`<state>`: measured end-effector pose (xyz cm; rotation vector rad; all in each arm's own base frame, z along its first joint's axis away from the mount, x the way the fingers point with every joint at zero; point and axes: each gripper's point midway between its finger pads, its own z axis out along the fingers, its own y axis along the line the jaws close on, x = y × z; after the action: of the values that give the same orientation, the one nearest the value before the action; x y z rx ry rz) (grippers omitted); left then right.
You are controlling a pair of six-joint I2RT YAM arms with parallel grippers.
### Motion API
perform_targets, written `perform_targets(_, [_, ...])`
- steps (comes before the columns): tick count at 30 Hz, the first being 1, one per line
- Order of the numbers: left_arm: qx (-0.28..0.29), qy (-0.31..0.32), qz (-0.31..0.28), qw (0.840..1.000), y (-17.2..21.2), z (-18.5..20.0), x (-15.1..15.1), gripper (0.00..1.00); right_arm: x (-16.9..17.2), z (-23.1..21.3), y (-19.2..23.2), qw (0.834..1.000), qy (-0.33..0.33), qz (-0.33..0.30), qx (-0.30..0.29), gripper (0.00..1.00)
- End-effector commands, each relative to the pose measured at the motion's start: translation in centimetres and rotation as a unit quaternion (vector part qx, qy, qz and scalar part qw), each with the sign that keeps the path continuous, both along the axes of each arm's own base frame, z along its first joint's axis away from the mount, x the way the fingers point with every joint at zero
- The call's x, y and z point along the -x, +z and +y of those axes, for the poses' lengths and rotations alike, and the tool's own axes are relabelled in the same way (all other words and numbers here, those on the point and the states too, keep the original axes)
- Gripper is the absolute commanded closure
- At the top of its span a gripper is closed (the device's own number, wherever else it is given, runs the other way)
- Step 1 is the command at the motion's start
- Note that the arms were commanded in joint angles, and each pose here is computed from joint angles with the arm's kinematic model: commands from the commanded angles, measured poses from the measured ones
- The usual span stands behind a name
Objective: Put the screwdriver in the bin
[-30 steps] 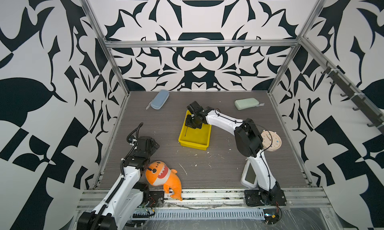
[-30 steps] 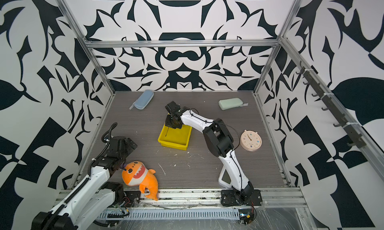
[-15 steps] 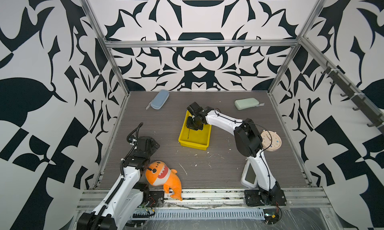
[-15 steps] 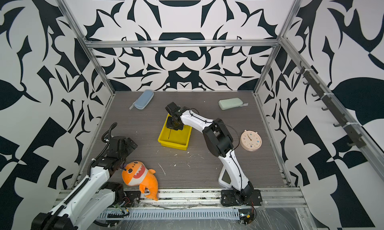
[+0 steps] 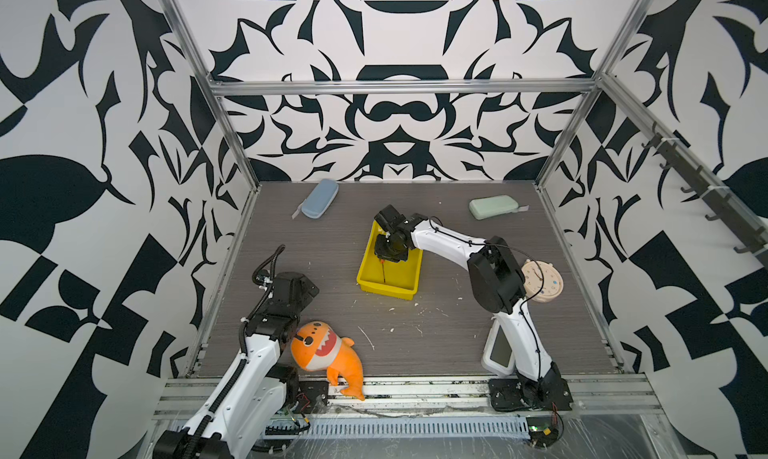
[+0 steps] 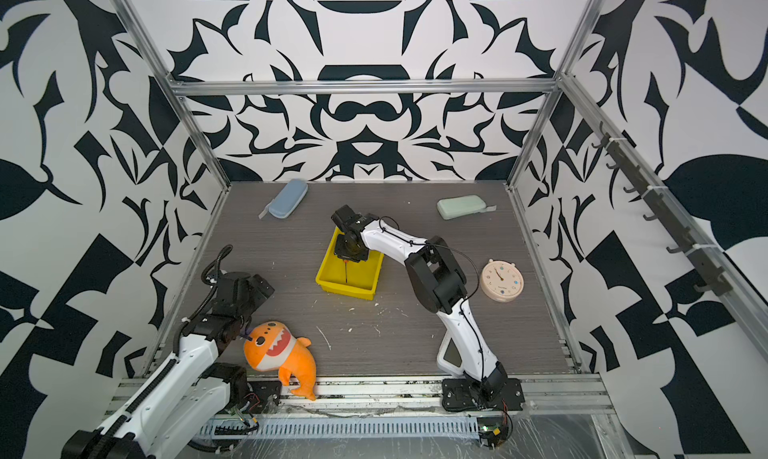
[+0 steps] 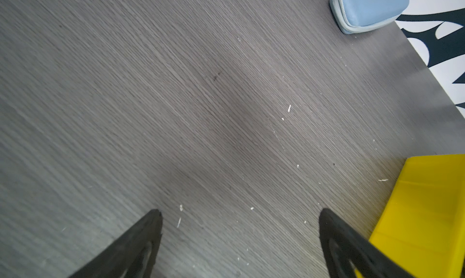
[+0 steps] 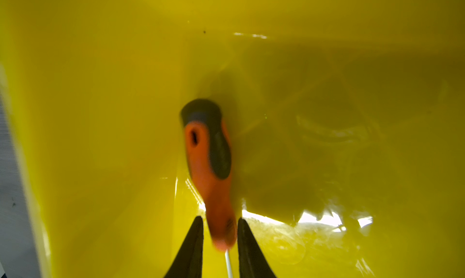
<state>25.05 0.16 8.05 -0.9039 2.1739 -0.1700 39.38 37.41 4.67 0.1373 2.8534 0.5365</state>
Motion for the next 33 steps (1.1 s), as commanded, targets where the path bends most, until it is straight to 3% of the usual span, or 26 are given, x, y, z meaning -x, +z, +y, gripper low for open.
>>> perform_targets(1, [0.000,0.005,-0.004,1.000,0.4,0.1,-0.3,0.00,-0.4,0.1,3.4,0.999,0.002,-0.031,-0.013,0.73])
perform_targets(11, [-0.002,0.003,0.009,1.000,0.2,0.0,-0.3,0.00,-1.2,-2.1,8.6,0.995,0.007,-0.101,0.009,0.74])
perform_targets(19, [0.003,0.005,-0.013,1.000,0.5,0.1,-0.2,0.00,-0.6,-11.6,14.4,0.975,-0.028,-0.196,0.104,0.68])
perform_targets(22, [0.003,0.004,-0.015,1.000,0.6,0.0,-0.3,0.00,0.1,-15.7,14.9,0.961,-0.057,-0.231,0.142,0.61])
perform_targets(27, [0.005,-0.006,-0.001,1.000,0.2,-0.3,-0.5,0.00,1.0,-22.8,15.4,0.938,-0.135,-0.266,0.177,0.38])
perform_targets(33, [0.004,-0.007,0.008,1.000,0.1,-0.4,-0.6,0.00,0.7,-26.3,16.8,0.905,-0.193,-0.334,0.181,0.30])
